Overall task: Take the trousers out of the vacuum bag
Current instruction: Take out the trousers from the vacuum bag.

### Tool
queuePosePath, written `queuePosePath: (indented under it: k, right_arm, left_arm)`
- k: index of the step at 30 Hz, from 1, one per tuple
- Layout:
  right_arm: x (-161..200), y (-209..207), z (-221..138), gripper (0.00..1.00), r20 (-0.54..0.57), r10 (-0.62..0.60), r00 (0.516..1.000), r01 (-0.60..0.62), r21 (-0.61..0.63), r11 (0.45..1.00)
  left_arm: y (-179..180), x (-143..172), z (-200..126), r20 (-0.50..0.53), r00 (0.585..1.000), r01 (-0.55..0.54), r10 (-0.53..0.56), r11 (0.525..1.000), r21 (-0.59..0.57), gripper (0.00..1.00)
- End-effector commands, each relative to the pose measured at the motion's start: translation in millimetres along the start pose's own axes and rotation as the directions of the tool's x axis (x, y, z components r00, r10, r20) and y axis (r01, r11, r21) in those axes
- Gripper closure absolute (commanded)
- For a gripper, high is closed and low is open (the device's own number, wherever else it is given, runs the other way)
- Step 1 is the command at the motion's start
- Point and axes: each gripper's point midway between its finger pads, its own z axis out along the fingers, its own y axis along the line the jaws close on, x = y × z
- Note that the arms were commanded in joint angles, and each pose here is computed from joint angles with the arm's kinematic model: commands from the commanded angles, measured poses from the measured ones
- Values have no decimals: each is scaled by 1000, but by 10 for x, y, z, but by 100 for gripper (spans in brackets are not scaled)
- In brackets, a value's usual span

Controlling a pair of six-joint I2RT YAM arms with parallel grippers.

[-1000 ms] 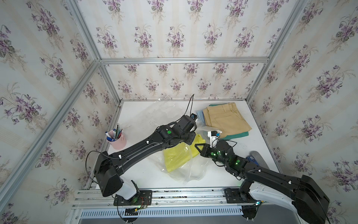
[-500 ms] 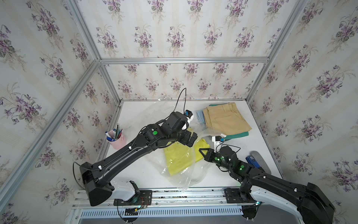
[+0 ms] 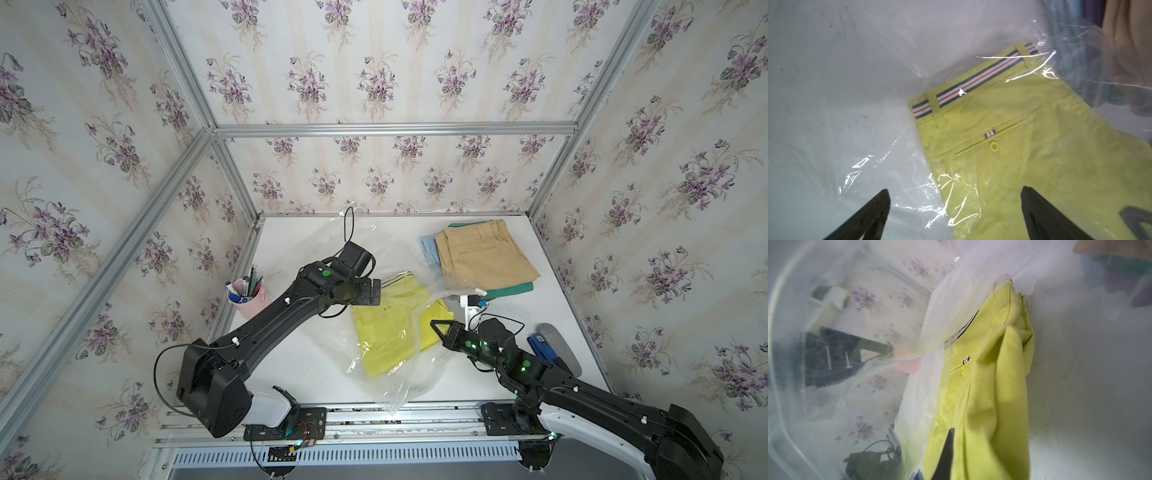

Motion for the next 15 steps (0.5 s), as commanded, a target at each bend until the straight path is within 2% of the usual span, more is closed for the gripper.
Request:
queuePosePath:
  k: [1,10,15]
  right_arm:
    - [-77,61,-13,100,39,9,999,-8,-25,1000]
    - [-34,-14,3,100,32,15,999,-15,-10,1000]
    - [-25,-16,9,100,30,20,999,-20,-14,1000]
  left_arm:
    - [143,12,192,-25,996,89,-90,995,-32,0]
    - [491,185,546,-66,976,198,-206,974,-112,0]
    - [733,293,765,-83,945,303,-316,943,-140,0]
